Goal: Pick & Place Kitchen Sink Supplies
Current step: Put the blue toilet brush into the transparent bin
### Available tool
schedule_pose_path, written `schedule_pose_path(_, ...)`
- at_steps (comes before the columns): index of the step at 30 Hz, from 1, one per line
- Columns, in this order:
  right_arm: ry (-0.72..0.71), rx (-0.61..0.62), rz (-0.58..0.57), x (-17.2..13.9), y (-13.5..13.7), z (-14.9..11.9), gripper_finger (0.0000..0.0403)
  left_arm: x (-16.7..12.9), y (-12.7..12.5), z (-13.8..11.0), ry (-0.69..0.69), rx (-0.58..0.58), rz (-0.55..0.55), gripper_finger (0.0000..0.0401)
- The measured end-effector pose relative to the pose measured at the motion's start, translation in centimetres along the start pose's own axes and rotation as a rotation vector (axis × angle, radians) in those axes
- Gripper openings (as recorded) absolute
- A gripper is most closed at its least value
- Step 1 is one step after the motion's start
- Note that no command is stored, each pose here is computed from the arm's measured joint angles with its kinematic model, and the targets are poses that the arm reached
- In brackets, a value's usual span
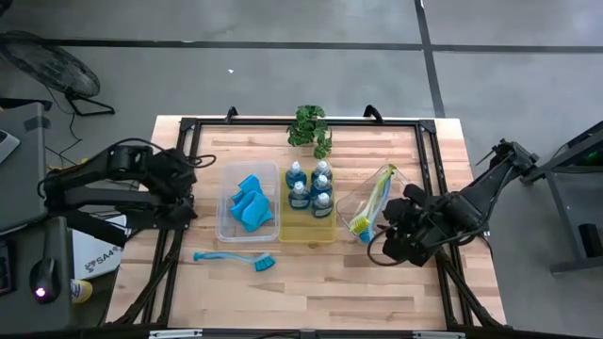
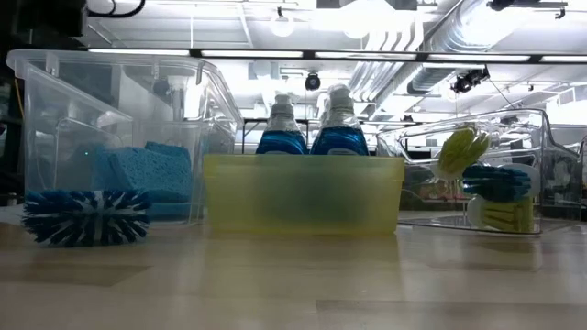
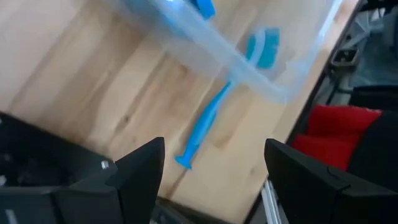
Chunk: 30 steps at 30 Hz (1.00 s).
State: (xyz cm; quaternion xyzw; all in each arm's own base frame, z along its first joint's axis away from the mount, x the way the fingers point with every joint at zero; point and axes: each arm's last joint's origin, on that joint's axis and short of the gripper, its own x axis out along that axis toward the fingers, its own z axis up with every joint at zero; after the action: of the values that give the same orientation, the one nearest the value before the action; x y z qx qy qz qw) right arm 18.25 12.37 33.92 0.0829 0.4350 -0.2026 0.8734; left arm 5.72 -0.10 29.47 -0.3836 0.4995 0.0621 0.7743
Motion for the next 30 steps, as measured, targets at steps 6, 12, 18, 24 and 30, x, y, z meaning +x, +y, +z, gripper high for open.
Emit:
schedule_pose_path(6, -0.008, 0.043, 0.010, -0.3, 0.0, -0.2, 0.0183, -0.2, 0.2, -0.8, 0.058, -0.053, -0.031, 0.0272)
schedule_pose_path(12, -0.064, 0.026, -0.008, -0.6, 0.1, -0.3, 0.0183, -0.4, -1.1, 1.1, -0.078, -0.020, -0.123, 0.0272)
schedule_pose_path(18, -0.104, 0.031, 0.000, -1.3, -0.6, -0.2, 0.0183, 1.3, -4.2, 4.3, -0.166, 0.107, -0.217, 0.0272)
schedule_pose_path(24, -0.142, 0.076, 0.046, -2.3, -1.5, 0.1, 0.0183, 4.7, -8.7, 3.7, -0.073, 0.210, -0.196, 0.0272)
schedule_pose_path(30, -0.153, 0.071, 0.079, -2.7, -1.8, 0.2, 0.0183, 6.1, -12.3, -0.5, -0.013, 0.212, -0.073, 0.0272)
